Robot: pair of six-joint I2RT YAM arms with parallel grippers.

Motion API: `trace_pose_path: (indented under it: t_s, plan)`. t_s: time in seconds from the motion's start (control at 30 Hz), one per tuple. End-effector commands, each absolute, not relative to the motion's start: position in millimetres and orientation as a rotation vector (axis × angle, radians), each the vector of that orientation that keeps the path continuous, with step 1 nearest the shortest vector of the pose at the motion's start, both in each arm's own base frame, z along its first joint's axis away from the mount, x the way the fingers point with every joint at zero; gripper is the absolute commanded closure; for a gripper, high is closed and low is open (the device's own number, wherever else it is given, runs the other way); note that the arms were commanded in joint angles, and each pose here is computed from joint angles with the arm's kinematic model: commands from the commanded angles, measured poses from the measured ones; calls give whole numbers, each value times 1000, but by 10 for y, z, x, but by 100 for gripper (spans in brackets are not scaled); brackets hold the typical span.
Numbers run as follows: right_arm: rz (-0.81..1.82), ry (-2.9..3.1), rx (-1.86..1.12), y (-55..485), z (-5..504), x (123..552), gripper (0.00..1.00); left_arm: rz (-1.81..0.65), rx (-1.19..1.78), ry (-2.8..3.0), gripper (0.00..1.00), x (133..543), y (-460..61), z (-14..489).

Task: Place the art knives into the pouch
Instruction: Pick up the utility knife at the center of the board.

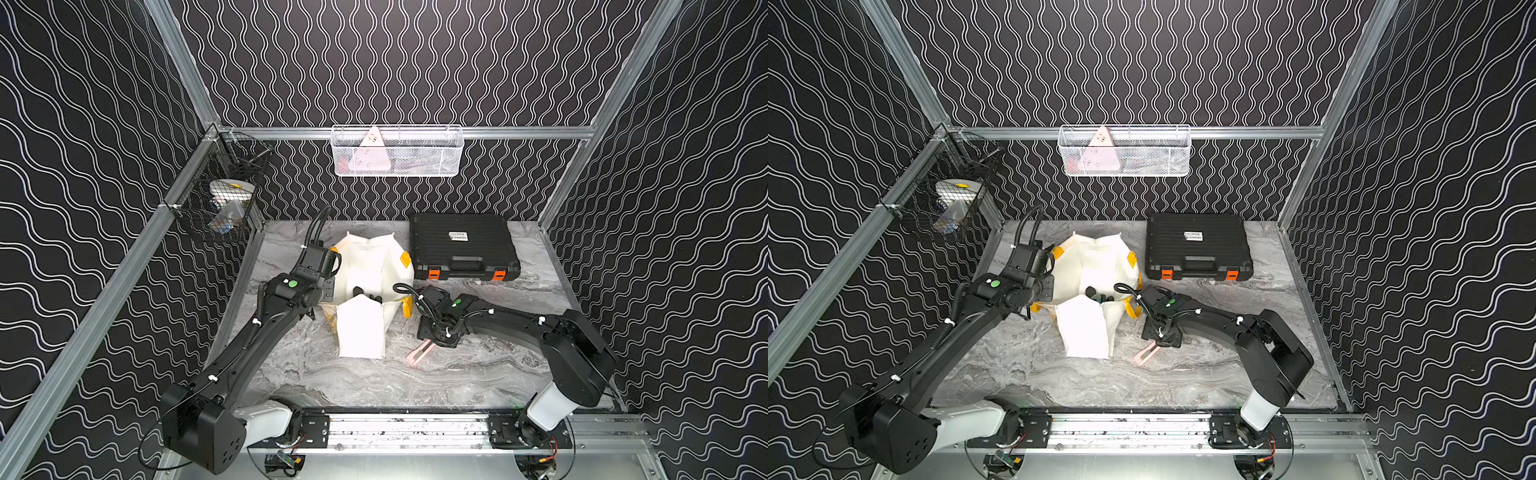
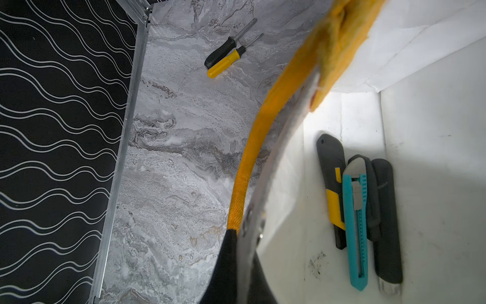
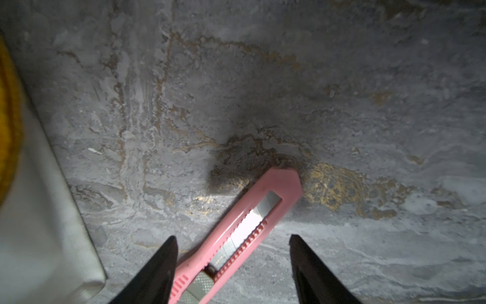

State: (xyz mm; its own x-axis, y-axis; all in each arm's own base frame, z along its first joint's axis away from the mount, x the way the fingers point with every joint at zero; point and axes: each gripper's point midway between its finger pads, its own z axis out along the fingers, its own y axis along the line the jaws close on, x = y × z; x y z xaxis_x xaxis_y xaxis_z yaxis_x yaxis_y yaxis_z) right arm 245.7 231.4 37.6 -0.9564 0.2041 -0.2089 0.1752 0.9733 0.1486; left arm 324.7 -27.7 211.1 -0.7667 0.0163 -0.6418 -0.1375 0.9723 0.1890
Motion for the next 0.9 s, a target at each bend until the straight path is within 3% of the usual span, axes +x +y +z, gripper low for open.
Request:
trace_pose_path:
  t_s: [0.0,0.87]
  plan:
    - [164,2907,311,2305,311,2440,35,296,-92,2391,100,3305,-278,2170]
    - [-38,2981,90,2253,55,2425,56,294,-83,2390,100,3300,-297,2173]
